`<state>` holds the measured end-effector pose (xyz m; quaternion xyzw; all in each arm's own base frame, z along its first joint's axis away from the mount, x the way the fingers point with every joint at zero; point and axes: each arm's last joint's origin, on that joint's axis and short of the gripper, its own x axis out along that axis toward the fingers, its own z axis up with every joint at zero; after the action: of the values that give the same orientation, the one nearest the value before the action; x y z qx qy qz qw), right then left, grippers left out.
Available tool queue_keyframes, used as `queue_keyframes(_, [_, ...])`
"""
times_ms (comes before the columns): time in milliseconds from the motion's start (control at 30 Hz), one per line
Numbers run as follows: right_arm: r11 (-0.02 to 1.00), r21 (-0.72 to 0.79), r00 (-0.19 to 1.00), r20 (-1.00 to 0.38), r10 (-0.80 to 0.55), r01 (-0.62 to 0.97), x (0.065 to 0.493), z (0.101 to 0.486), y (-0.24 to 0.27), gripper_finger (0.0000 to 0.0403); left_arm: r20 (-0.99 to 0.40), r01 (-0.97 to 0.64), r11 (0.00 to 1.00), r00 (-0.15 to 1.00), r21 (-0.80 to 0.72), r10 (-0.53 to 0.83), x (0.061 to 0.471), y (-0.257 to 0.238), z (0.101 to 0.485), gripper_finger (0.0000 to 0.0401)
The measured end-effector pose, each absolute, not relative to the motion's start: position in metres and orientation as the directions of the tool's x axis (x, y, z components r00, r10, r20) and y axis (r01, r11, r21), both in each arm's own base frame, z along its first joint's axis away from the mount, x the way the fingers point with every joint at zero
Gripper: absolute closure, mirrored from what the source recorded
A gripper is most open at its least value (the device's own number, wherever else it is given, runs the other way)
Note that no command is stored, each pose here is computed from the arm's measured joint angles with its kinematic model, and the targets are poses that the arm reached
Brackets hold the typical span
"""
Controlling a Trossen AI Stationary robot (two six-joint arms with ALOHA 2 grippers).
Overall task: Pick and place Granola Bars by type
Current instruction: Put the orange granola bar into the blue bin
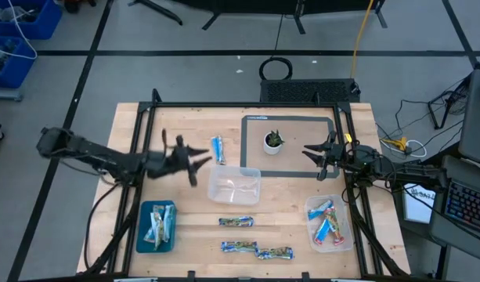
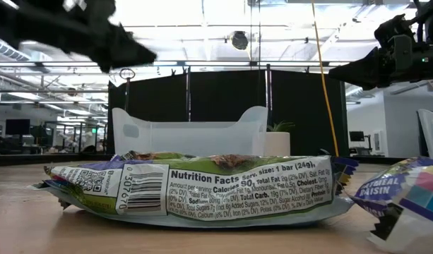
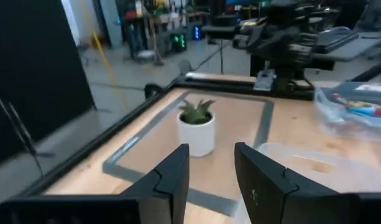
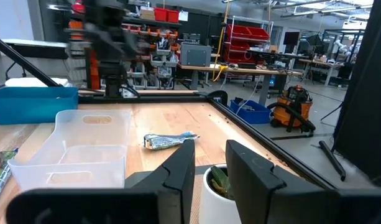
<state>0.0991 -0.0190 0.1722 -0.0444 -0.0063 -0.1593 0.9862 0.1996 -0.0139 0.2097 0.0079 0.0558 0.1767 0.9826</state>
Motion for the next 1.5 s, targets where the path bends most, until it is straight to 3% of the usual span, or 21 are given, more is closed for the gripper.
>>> queue_keyframes(167, [0.945, -0.086, 0.949, 0.027, -0.314, 0.315, 0.099, 0.172, -0.019, 0.0321, -0.134, -0.265, 0.957, 0.959, -0.122, 0.248, 0.201, 0.042, 0.204, 0.027])
queue_keyframes(367, [0.945, -0.086, 0.949, 0.027, -0.313, 0.315, 0.099, 0.172, -0.019, 0.0321, -0.186, -0.464, 0.868, 0.881, -0.174, 0.434, 0.192, 0.087, 0.196, 0.027])
queue_keyframes(567, [0.945, -0.086, 0.949, 0.027, -0.314, 0.315, 0.099, 0.172, -0.019, 0.0321, -0.429, -0.631, 0.725, 0.756, -0.277, 0.495, 0.193, 0.121, 0.189, 0.027])
queue_keyframes(833, [0.945, -0.086, 0.949, 0.027, -0.314, 0.315, 0.099, 0.172, -0.019, 0.0321, -0.802, -0.767, 0.611, 0.483, -0.194, 0.351, 0.214, 0.148, 0.192, 0.027])
queue_keyframes(1133, [0.945, -0.086, 0.949, 0.027, -0.314, 0.315, 0.099, 0.172, -0.019, 0.0321, -0.844, -0.738, 0.616, 0.493, -0.276, 0.213, 0.235, 0.158, 0.182, 0.027])
queue_keyframes(1500, [0.945, -0.086, 0.949, 0.027, -0.314, 0.315, 0.099, 0.172, -0.019, 0.0321, -0.865, -0.755, 0.58, 0.474, -0.305, 0.162, 0.246, 0.162, 0.157, 0.027])
